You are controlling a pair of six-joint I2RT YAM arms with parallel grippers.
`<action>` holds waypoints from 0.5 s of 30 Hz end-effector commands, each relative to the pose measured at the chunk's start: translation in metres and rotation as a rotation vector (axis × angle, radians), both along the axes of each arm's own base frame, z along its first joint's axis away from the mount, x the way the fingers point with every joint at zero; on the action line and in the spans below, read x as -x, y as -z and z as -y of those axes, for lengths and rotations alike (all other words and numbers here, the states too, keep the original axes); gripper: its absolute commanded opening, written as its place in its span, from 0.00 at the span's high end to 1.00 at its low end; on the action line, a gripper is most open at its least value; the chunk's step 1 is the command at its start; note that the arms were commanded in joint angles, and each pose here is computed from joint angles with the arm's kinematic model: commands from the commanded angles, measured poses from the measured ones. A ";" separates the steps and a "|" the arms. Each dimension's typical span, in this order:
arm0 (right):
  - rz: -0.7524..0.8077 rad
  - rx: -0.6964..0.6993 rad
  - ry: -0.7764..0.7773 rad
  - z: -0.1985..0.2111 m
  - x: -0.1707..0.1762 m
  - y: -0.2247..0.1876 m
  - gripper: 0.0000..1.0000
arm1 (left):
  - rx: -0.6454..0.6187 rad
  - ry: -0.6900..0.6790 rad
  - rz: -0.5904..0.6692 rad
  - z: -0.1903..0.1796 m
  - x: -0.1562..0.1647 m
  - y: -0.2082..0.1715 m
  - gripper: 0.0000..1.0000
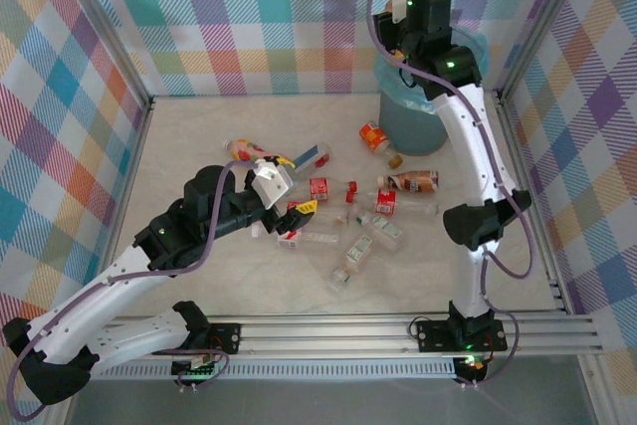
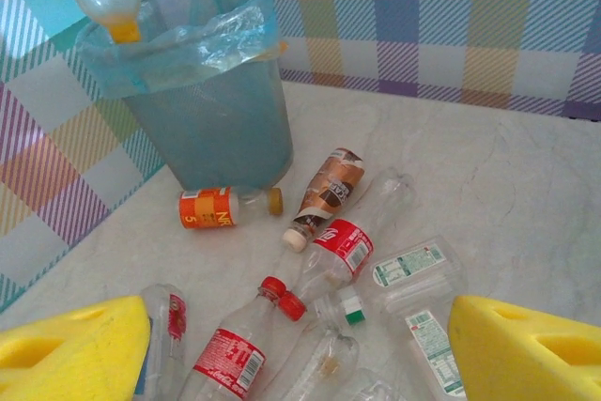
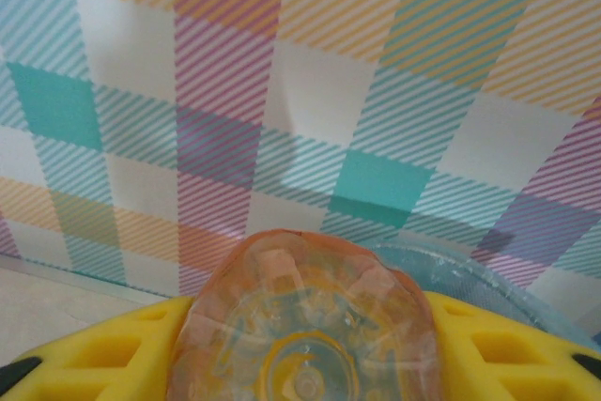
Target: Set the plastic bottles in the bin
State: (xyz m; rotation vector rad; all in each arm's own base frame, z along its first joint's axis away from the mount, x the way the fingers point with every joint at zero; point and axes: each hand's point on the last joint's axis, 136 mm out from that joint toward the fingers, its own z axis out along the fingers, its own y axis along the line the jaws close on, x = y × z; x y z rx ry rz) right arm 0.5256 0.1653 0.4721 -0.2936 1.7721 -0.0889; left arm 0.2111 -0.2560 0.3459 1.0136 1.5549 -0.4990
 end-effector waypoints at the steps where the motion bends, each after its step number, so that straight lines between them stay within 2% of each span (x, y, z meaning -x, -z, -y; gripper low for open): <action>1: 0.037 -0.043 0.075 0.015 -0.010 -0.008 0.60 | 0.047 -0.041 0.012 -0.003 -0.009 -0.007 0.17; 7: -0.076 -0.068 0.133 0.022 -0.028 0.038 0.60 | 0.059 -0.065 -0.037 -0.007 -0.017 0.004 0.17; 15: -0.226 -0.084 0.206 0.035 -0.046 0.102 0.55 | 0.059 -0.071 -0.088 -0.006 -0.024 0.017 0.17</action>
